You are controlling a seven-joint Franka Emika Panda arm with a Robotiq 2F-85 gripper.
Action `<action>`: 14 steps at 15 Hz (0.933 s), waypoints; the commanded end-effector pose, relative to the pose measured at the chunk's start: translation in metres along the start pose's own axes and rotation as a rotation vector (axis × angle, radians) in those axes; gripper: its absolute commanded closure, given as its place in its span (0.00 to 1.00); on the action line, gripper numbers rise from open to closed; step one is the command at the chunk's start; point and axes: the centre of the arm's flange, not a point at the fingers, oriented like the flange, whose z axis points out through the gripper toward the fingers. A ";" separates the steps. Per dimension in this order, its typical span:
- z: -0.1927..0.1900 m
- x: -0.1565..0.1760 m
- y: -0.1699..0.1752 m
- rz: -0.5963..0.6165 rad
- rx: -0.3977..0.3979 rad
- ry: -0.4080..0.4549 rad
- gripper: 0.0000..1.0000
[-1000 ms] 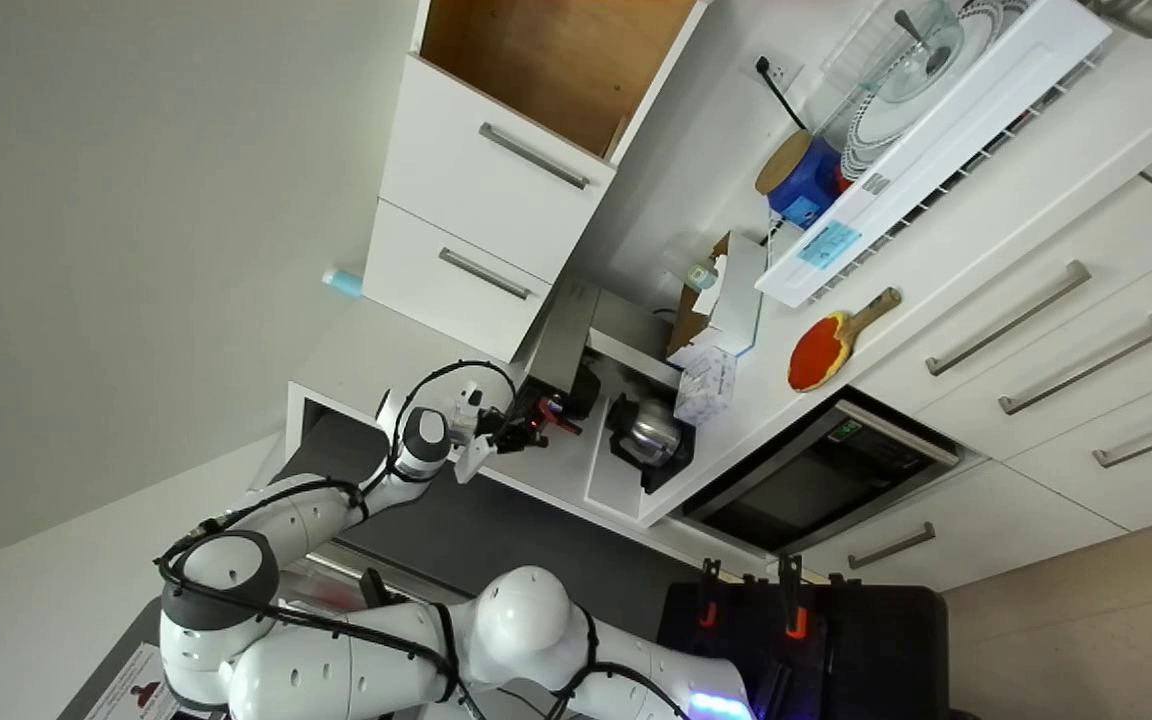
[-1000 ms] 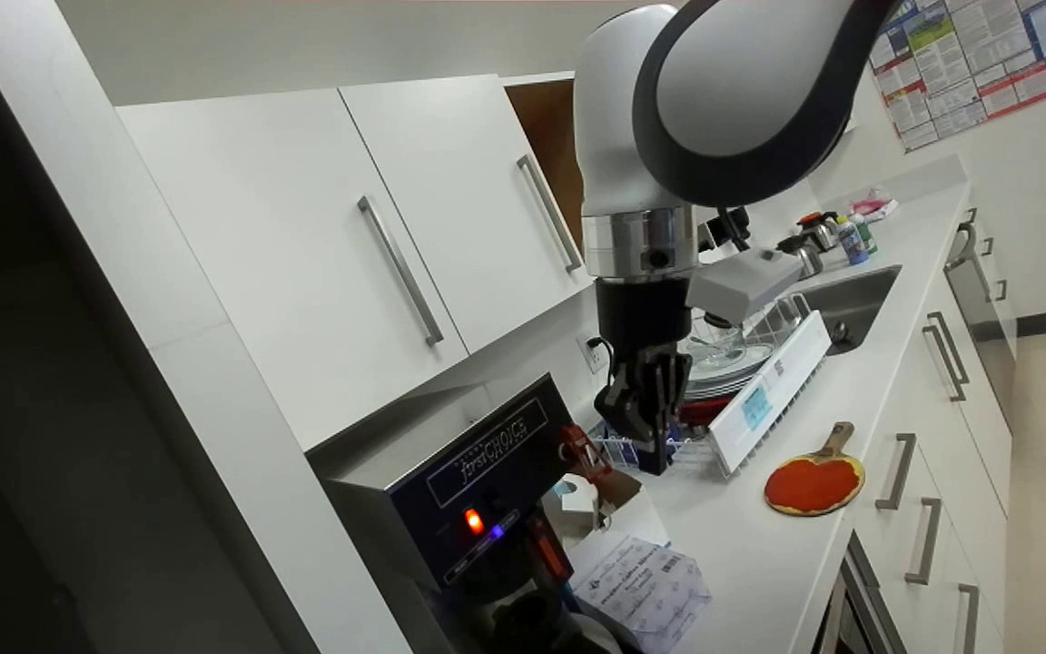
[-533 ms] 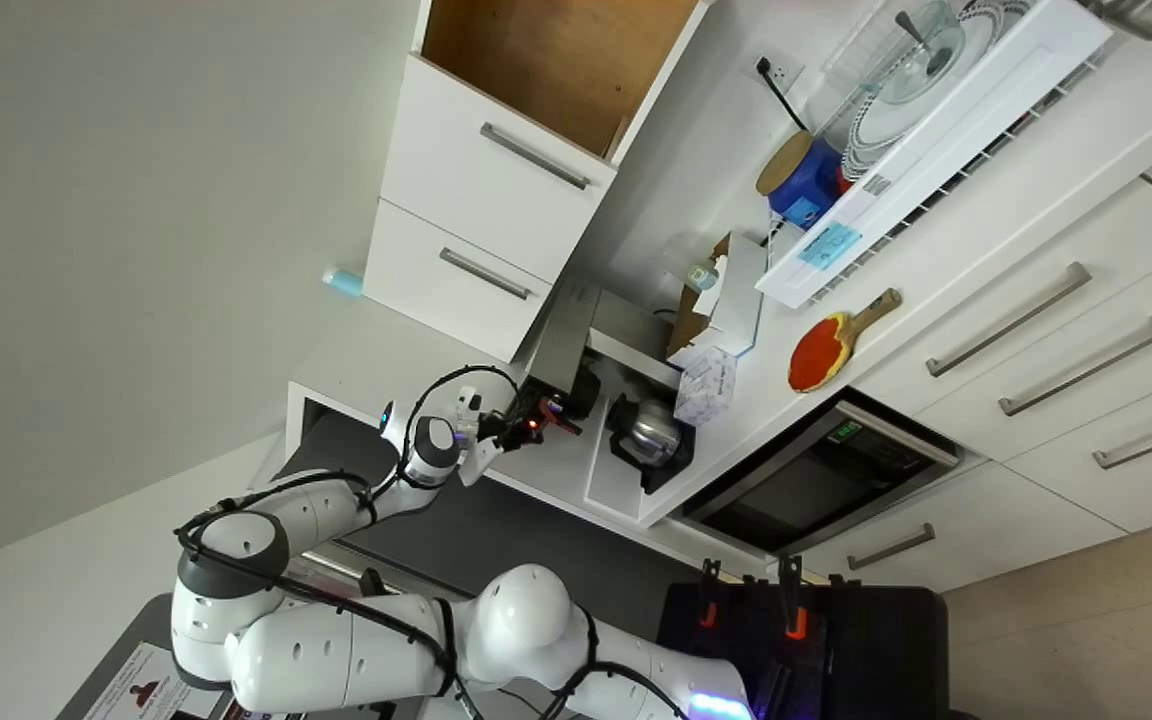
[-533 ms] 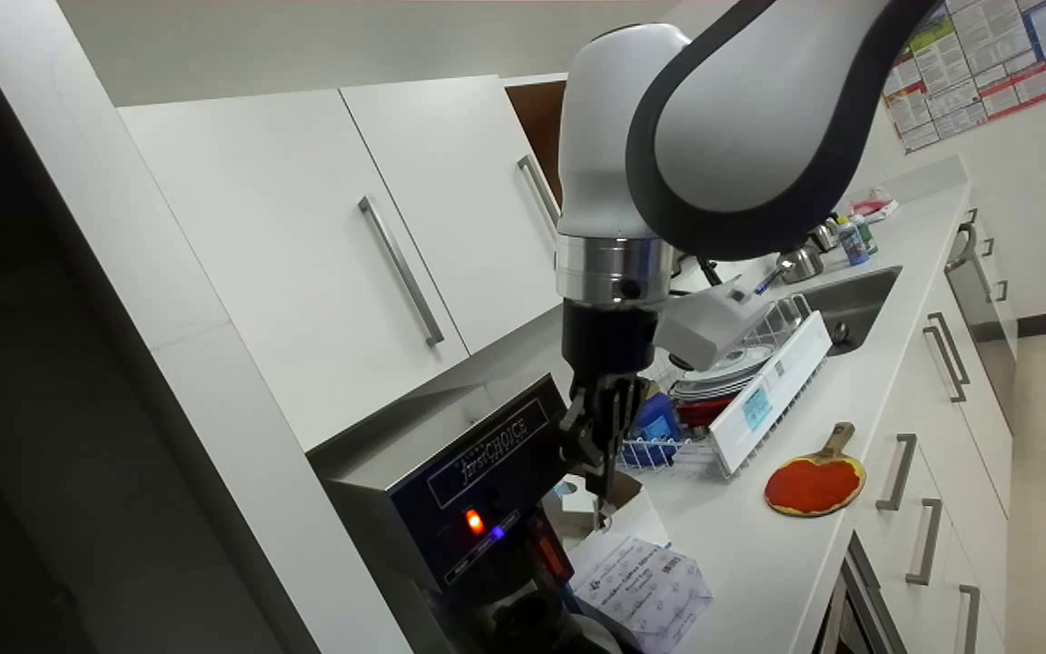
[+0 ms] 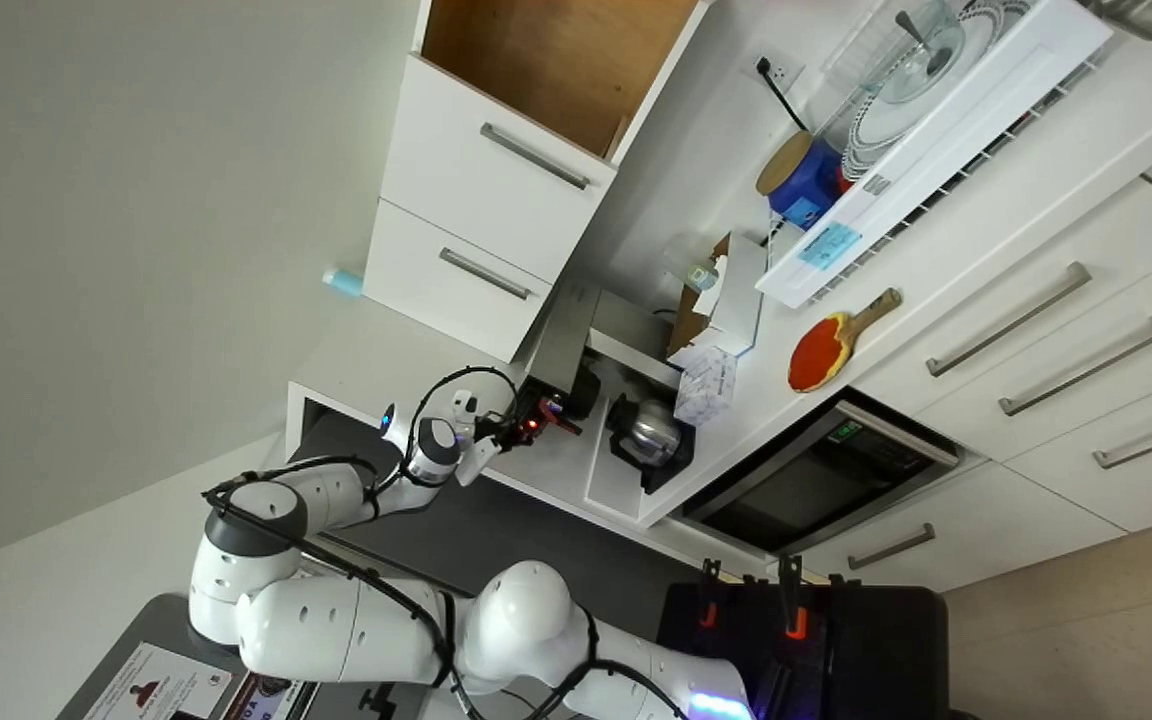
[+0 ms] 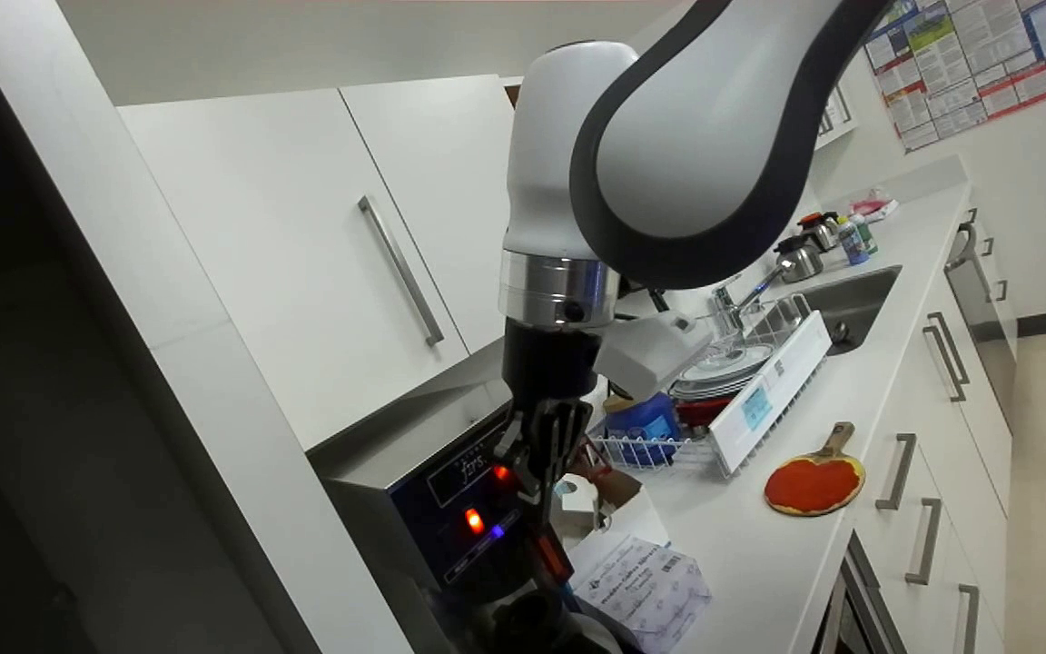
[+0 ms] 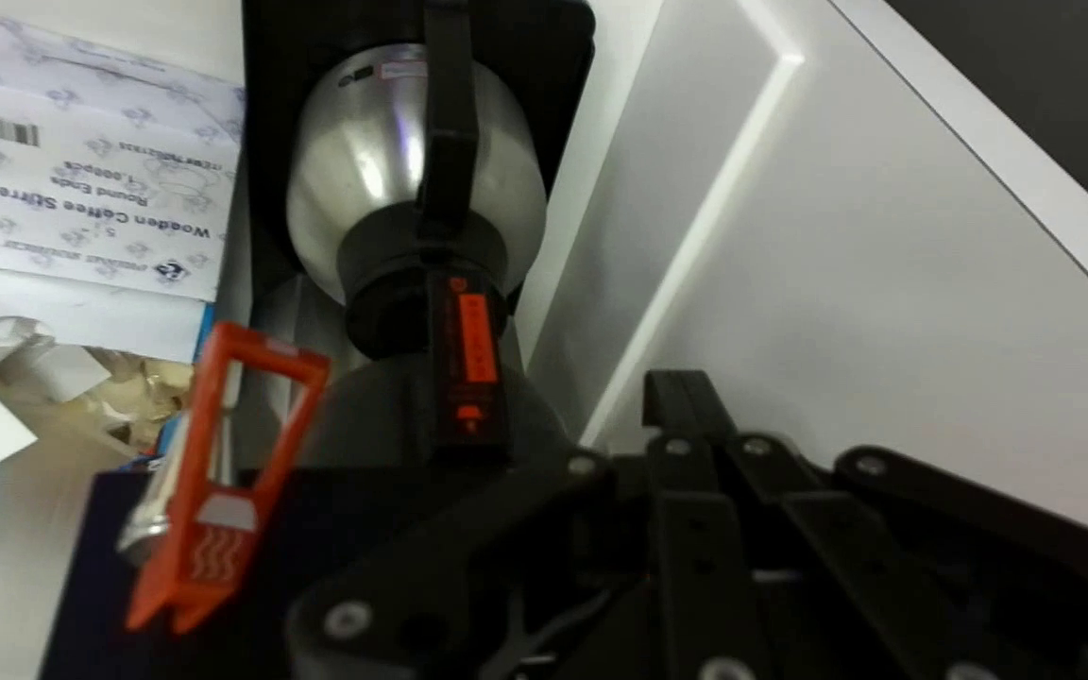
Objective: Turn off the switch on the coffee machine
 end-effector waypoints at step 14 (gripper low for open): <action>0.011 0.014 -0.022 -0.034 0.051 0.013 1.00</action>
